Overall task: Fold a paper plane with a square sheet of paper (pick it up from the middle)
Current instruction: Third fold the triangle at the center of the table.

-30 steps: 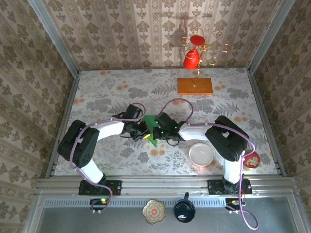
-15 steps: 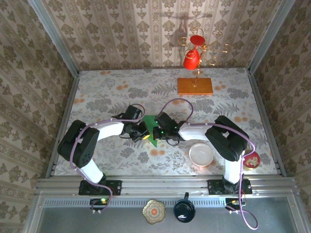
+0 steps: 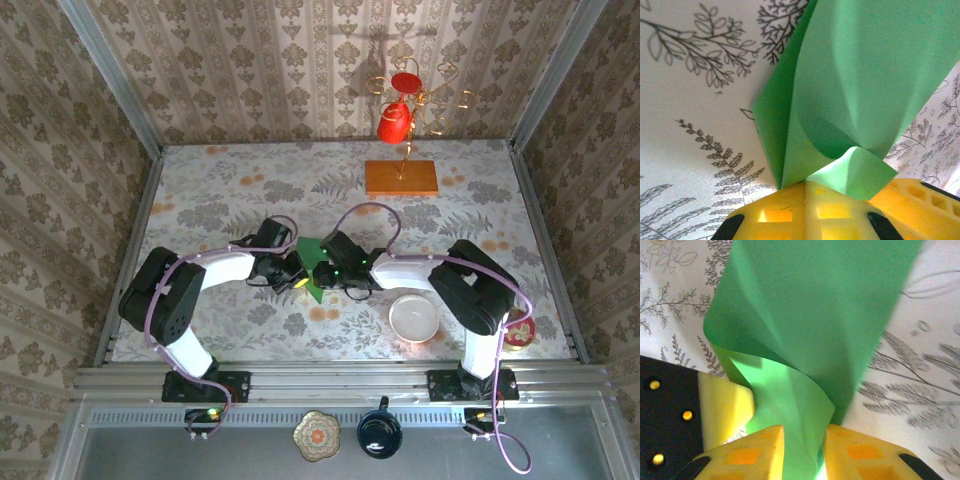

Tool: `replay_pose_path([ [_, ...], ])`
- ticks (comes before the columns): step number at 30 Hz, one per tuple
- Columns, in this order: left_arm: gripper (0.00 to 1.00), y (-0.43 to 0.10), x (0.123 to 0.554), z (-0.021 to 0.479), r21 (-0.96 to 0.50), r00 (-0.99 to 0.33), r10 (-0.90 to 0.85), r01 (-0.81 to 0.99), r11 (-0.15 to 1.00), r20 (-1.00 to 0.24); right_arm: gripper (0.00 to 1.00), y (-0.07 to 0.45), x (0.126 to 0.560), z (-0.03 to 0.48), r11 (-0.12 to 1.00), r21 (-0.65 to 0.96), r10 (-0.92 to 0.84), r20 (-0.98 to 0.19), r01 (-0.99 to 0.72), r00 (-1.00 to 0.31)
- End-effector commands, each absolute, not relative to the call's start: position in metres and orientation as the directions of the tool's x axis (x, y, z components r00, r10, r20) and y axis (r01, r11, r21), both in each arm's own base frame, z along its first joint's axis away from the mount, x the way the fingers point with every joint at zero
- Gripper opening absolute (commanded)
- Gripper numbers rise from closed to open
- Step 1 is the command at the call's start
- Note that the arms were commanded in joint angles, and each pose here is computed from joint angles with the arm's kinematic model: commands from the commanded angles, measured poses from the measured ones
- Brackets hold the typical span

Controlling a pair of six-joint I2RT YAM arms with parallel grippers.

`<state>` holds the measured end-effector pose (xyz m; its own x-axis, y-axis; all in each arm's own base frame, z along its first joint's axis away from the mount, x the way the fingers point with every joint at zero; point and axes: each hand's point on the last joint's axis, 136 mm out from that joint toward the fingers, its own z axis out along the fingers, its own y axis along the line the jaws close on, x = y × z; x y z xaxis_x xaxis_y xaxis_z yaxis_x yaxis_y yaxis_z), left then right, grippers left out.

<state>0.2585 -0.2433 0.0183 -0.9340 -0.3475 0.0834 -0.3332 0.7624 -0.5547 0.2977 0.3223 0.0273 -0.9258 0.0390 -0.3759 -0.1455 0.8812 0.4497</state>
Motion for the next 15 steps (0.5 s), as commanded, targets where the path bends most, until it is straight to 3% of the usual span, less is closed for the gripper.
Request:
replay_pose_path([
  [1, 0.06, -0.223, 0.245, -0.012, -0.458, -0.909, -0.398, -0.410, 0.789, 0.127, 0.34, 0.298, 0.296, 0.041, 0.888, 0.456, 0.113, -0.329, -0.053, -0.938],
  [3, 0.06, -0.224, 0.245, -0.014, -0.460, -0.907, -0.399, -0.413, 0.786, 0.131, 0.40, 0.296, 0.290, 0.044, 0.871, 0.490, 0.128, -0.286, -0.031, -0.950],
  [7, 0.05, -0.224, 0.247, -0.017, -0.463, -0.904, -0.407, -0.417, 0.782, 0.129, 0.38, 0.298, 0.280, 0.048, 0.858, 0.511, 0.109, -0.271, -0.047, -0.956],
  [15, 0.05, -0.224, 0.246, -0.021, -0.462, -0.901, -0.413, -0.424, 0.779, 0.131, 0.17, 0.323, 0.262, 0.048, 0.817, 0.563, 0.006, -0.222, -0.123, -0.975],
])
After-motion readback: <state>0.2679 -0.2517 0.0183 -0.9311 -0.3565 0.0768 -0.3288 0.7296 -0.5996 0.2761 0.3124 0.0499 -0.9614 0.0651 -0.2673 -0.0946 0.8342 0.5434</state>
